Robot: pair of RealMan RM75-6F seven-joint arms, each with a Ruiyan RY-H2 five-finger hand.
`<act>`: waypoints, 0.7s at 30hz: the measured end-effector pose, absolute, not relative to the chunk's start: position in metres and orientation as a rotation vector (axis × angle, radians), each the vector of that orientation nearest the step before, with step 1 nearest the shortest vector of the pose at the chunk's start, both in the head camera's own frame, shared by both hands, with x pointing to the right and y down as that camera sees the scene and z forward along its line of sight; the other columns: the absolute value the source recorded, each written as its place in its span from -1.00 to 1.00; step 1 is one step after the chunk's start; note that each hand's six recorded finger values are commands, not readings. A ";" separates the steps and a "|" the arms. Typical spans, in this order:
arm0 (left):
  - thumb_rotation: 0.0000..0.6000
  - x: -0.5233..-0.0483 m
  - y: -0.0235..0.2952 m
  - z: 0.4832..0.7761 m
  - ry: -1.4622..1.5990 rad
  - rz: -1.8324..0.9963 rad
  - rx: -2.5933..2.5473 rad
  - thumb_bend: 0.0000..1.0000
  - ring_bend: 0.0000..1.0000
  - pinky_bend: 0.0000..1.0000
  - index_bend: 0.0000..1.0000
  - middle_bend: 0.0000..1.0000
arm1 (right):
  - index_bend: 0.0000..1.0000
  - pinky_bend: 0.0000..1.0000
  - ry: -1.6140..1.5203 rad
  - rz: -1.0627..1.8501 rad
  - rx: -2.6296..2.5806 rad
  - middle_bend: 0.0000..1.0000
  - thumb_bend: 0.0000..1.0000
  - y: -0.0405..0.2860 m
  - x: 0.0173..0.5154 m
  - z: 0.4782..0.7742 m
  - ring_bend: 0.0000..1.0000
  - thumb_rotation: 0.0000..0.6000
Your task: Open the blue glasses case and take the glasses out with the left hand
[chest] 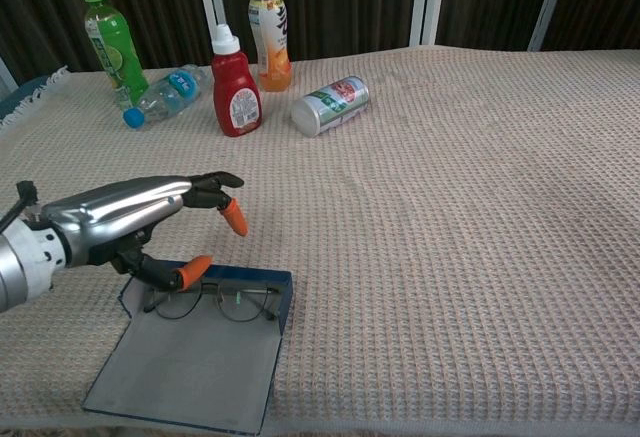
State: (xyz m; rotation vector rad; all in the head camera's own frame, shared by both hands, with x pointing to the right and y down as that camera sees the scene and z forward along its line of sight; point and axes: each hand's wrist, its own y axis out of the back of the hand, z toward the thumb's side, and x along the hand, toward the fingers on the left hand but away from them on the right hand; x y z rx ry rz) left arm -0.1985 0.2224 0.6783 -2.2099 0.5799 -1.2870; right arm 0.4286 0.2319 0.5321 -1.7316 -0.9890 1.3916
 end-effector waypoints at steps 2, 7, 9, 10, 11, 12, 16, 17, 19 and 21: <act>1.00 -0.195 0.224 0.683 0.564 -1.293 -2.188 -0.05 -1.00 -1.00 -0.41 -1.00 | -1.00 -1.00 -0.991 1.391 -1.732 -1.00 -0.70 0.232 0.429 0.532 -1.00 1.00; 1.00 -0.197 0.224 0.688 0.553 -1.313 -2.135 -0.05 -1.00 -1.00 -0.41 -1.00 | -1.00 -1.00 -0.999 1.388 -1.732 -1.00 -0.70 0.231 0.430 0.530 -1.00 1.00; 1.00 -0.200 0.226 0.688 0.543 -1.322 -2.126 -0.05 -1.00 -1.00 -0.40 -1.00 | -1.00 -1.00 -0.999 1.388 -1.731 -1.00 -0.70 0.231 0.431 0.530 -1.00 1.00; 1.00 -0.202 0.227 0.689 0.537 -1.326 -2.126 -0.05 -1.00 -1.00 -0.40 -1.00 | -1.00 -1.00 -0.998 1.388 -1.731 -1.00 -0.70 0.231 0.430 0.530 -1.00 1.00; 1.00 -0.203 0.229 0.689 0.530 -1.332 -2.126 -0.05 -1.00 -1.00 -0.40 -1.00 | -1.00 -1.00 -0.997 1.388 -1.731 -1.00 -0.70 0.231 0.430 0.530 -1.00 1.00; 1.00 -0.204 0.230 0.690 0.519 -1.337 -2.126 -0.05 -1.00 -1.00 -0.40 -1.00 | -1.00 -1.00 -0.996 1.388 -1.731 -1.00 -0.70 0.231 0.430 0.531 -1.00 1.00; 1.00 -0.205 0.233 0.691 0.500 -1.341 -2.126 -0.05 -1.00 -1.00 -0.40 -1.00 | -1.00 -1.00 -0.993 1.389 -1.729 -1.00 -0.70 0.232 0.429 0.531 -1.00 1.00; 1.00 -0.205 0.234 0.691 0.499 -1.340 -2.125 -0.06 -1.00 -1.00 -0.40 -1.00 | -1.00 -1.00 -0.993 1.390 -1.729 -1.00 -0.70 0.232 0.429 0.531 -1.00 1.00; 1.00 -0.205 0.235 0.692 0.496 -1.341 -2.123 -0.07 -1.00 -1.00 -0.40 -1.00 | -1.00 -1.00 -0.992 1.392 -1.728 -1.00 -0.70 0.232 0.429 0.532 -1.00 1.00; 1.00 -0.206 0.235 0.693 0.494 -1.346 -2.123 -0.08 -1.00 -1.00 -0.38 -1.00 | -1.00 -1.00 -0.989 1.392 -1.729 -1.00 -0.70 0.232 0.429 0.532 -1.00 1.00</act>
